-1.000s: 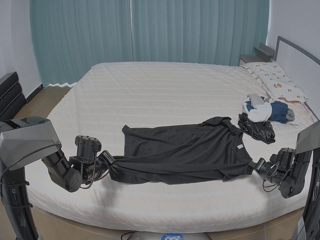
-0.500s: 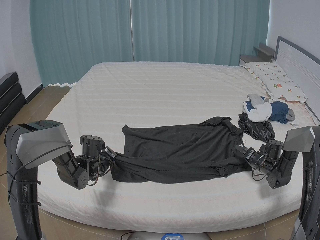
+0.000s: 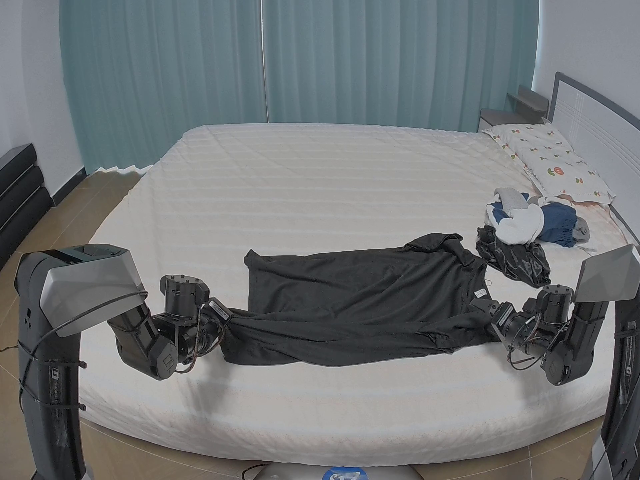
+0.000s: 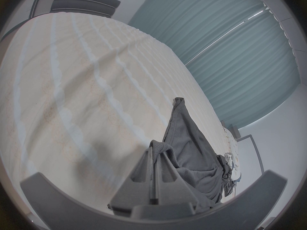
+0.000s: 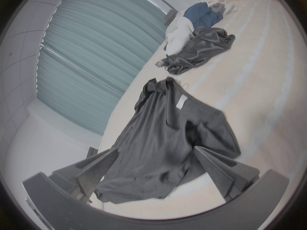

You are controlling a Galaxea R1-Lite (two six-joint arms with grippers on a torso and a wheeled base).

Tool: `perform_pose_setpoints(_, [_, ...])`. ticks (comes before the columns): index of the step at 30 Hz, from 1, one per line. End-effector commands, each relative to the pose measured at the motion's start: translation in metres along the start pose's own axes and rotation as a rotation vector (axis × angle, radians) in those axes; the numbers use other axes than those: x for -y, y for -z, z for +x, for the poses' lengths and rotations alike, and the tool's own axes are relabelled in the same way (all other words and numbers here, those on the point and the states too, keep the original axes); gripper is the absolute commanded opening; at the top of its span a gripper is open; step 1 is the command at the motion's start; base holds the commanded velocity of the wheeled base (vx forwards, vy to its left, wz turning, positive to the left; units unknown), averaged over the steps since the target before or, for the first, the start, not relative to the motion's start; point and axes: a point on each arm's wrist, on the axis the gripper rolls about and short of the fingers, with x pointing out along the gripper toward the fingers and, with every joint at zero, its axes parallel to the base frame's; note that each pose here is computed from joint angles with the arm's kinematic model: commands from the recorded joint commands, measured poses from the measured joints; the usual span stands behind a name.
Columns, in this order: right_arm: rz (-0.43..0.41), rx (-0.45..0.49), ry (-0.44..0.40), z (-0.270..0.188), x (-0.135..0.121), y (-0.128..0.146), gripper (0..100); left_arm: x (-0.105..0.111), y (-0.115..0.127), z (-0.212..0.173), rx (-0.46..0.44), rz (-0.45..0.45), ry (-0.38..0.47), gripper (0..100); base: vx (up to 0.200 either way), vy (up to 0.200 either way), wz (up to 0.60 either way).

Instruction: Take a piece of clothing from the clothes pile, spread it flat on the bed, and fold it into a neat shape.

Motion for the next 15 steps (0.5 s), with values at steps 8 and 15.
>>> perform_pose_setpoints(8, [-0.043,-0.182,0.009,-0.017,-0.02,0.05,100,-0.001,0.002,0.0,-0.004,0.003,-0.005,0,0.0,0.0,0.0])
perform_pose_setpoints(15, [-0.045,-0.193,0.028,-0.007,-0.013,0.058,100,-0.002,0.003,0.0,-0.005,0.006,-0.006,0,0.0,0.0,0.0])
